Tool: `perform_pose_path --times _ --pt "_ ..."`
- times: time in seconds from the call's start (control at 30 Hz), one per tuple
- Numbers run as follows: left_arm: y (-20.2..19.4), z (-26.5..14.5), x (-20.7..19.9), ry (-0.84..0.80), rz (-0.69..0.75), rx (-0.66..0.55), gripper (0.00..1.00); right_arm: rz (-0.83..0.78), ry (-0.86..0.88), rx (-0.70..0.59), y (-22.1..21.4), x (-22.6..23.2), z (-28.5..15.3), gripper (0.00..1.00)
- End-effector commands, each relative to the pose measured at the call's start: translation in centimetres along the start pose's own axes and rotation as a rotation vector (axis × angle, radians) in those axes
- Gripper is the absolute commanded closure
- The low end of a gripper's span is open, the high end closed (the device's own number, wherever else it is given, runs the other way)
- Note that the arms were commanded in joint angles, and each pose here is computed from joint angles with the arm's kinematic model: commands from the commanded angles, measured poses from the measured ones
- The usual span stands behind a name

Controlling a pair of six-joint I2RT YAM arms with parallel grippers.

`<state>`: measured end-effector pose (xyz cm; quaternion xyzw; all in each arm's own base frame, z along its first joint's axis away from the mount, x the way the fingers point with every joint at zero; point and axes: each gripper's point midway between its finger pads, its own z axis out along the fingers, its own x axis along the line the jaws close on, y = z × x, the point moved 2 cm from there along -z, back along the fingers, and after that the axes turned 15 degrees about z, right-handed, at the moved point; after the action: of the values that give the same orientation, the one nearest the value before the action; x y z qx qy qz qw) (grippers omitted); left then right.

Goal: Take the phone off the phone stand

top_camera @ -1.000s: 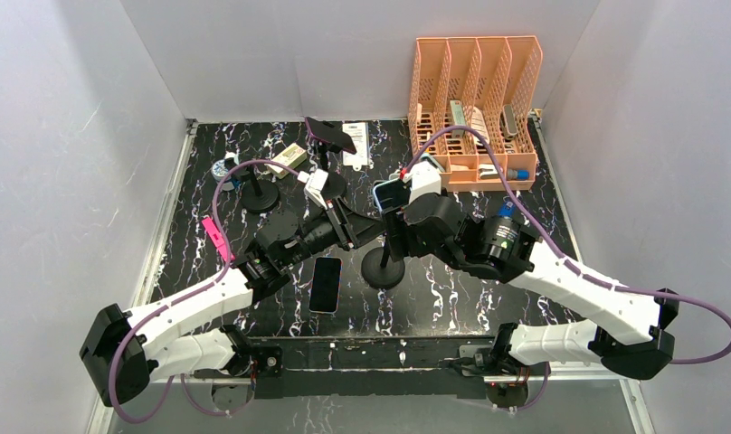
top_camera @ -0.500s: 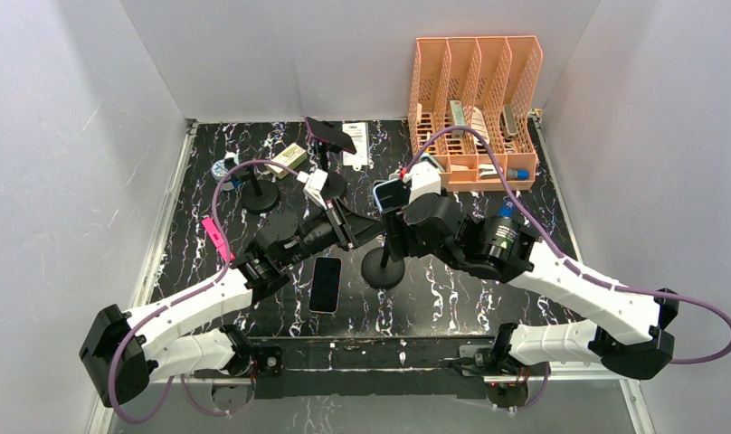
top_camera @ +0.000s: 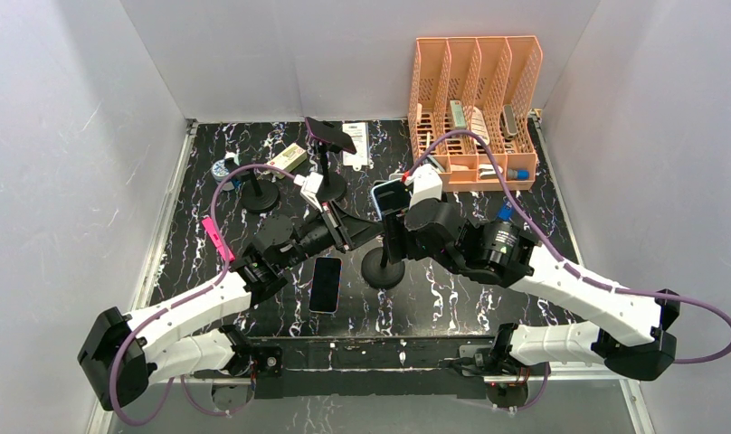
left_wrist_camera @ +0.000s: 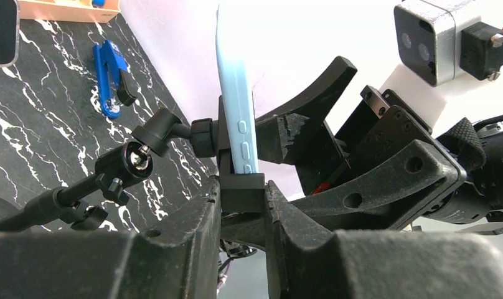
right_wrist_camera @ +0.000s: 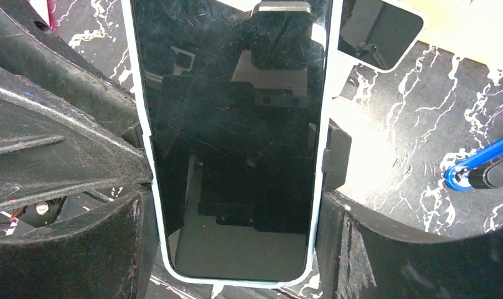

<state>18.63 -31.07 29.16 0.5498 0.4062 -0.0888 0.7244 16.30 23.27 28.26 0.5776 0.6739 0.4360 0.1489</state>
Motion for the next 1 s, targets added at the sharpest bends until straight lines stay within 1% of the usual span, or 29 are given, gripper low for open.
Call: perform_pose_path --times 0.0,0.4,0.83,0.97 --pt "1.0 -0.8 0.3 -0.013 0.009 -0.036 1.0 0.006 -0.158 -0.024 -0.3 -4.0 -0.4 0.99" --pt "1.1 -1.0 1.1 -0.02 0.015 -0.025 1.0 0.052 -0.185 -0.005 -0.6 -6.2 -0.9 0.99" --pt "1.1 -1.2 2.2 -0.018 0.01 -0.016 1.0 0.066 -0.203 0.009 -0.8 -7.4 -0.8 0.99" --pt "1.0 -1.2 2.4 -0.016 0.008 -0.013 1.0 0.079 -0.182 0.01 -0.9 -7.3 -0.8 0.99"
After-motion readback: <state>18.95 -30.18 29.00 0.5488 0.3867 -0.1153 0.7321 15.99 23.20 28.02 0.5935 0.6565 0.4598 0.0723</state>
